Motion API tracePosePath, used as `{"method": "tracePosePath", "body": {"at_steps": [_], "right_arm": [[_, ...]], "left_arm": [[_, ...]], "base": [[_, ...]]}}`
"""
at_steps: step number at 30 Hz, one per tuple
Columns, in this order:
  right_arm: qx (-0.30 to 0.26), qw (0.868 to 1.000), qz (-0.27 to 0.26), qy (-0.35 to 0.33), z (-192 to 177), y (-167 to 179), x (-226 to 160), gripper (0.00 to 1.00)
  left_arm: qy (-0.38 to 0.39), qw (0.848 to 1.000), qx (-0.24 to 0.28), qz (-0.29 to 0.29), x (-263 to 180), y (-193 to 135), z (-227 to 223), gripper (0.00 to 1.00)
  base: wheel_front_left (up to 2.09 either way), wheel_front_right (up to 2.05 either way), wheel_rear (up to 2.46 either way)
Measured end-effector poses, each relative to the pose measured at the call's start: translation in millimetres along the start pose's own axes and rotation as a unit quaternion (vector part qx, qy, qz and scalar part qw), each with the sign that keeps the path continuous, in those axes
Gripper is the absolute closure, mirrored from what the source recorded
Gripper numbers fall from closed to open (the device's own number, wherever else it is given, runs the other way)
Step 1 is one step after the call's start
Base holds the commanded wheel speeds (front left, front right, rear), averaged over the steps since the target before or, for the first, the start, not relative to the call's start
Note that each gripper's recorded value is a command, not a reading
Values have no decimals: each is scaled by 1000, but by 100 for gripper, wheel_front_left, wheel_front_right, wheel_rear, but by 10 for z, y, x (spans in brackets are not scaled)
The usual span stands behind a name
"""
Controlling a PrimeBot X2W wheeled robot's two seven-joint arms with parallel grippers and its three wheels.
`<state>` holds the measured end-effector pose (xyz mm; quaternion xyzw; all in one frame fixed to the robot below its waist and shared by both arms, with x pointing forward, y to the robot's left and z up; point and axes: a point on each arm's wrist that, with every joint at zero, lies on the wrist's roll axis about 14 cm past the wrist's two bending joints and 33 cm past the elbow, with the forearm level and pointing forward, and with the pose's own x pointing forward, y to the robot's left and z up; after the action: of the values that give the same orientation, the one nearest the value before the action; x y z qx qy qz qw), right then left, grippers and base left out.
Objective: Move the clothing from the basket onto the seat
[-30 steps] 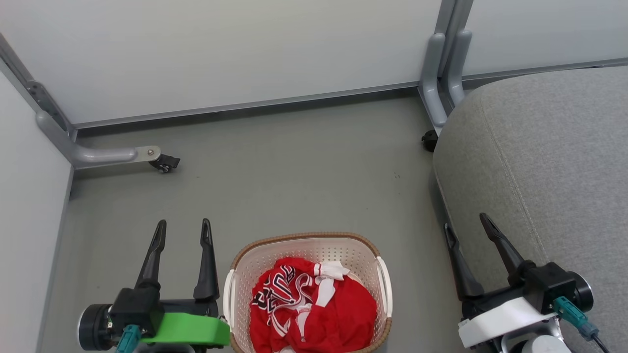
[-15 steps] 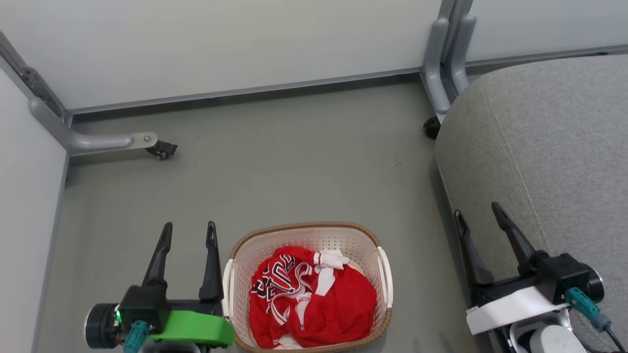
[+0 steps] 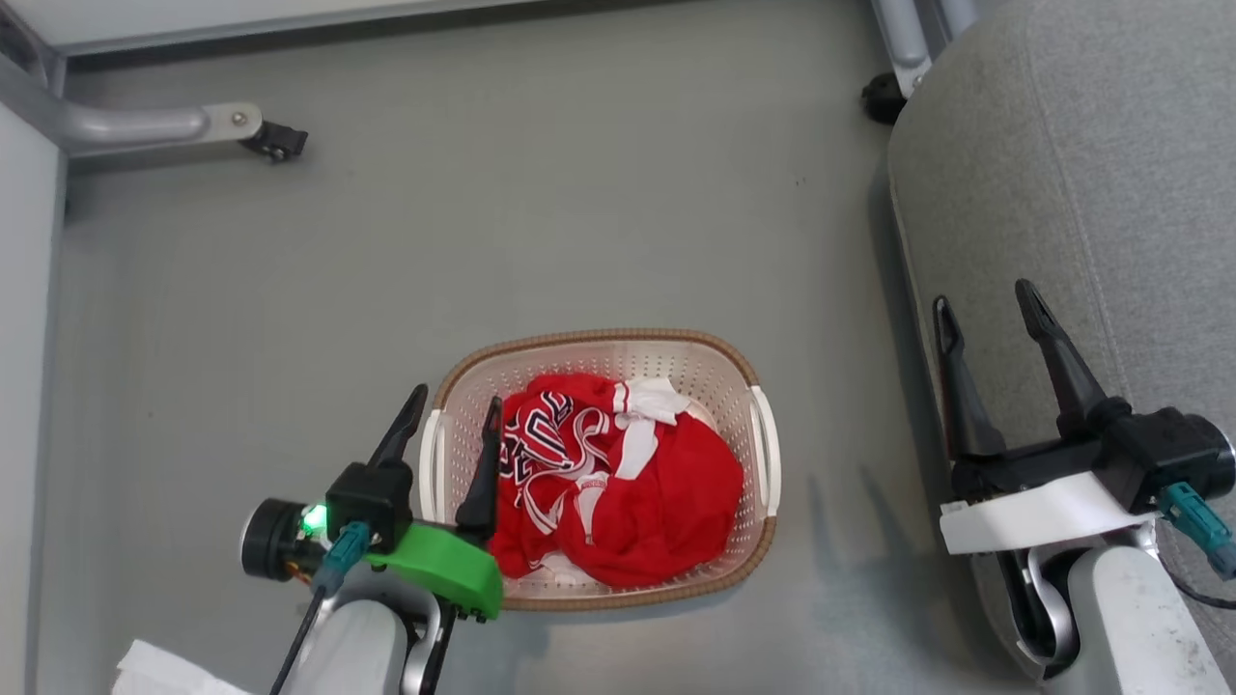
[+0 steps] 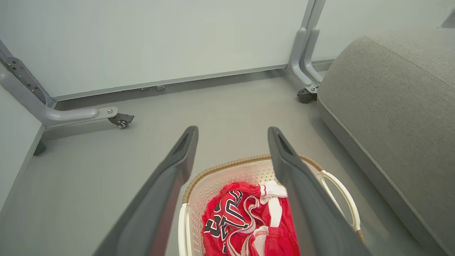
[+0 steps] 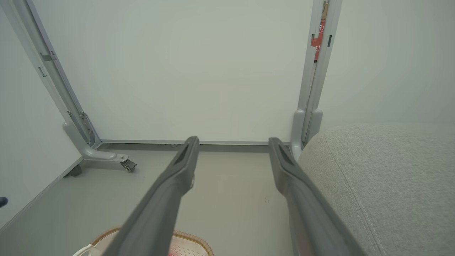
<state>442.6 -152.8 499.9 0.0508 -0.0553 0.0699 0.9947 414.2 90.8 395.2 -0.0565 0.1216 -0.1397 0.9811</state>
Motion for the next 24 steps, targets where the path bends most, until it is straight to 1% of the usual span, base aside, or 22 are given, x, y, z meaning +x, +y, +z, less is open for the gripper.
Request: {"method": "tracePosePath", "body": {"at_steps": [3, 7, 12, 17, 24], "right_arm": [[0, 1000, -4, 9, -119, -48, 89, 0], [0, 1000, -10, 23, -290, -115, 180, 0], [0, 999, -18, 38, -478, -198, 265, 0], [2, 998, -25, 49, -649, -282, 335, 0], [2, 997, -31, 69, -929, -381, 418, 0]], "left_arm": [[24, 999, 9, -29, 159, -77, -157, 0], [64, 995, 34, -73, 321, -213, -432, 0], [114, 984, 69, -118, 493, -288, -802, 0], [162, 967, 111, -164, 626, -348, -1187, 0], [221, 930, 184, -229, 823, -352, -1729, 0]], "base": [[0, 0, 0], [0, 0, 0], [0, 0, 0], [0, 0, 0], [0, 0, 0]]}}
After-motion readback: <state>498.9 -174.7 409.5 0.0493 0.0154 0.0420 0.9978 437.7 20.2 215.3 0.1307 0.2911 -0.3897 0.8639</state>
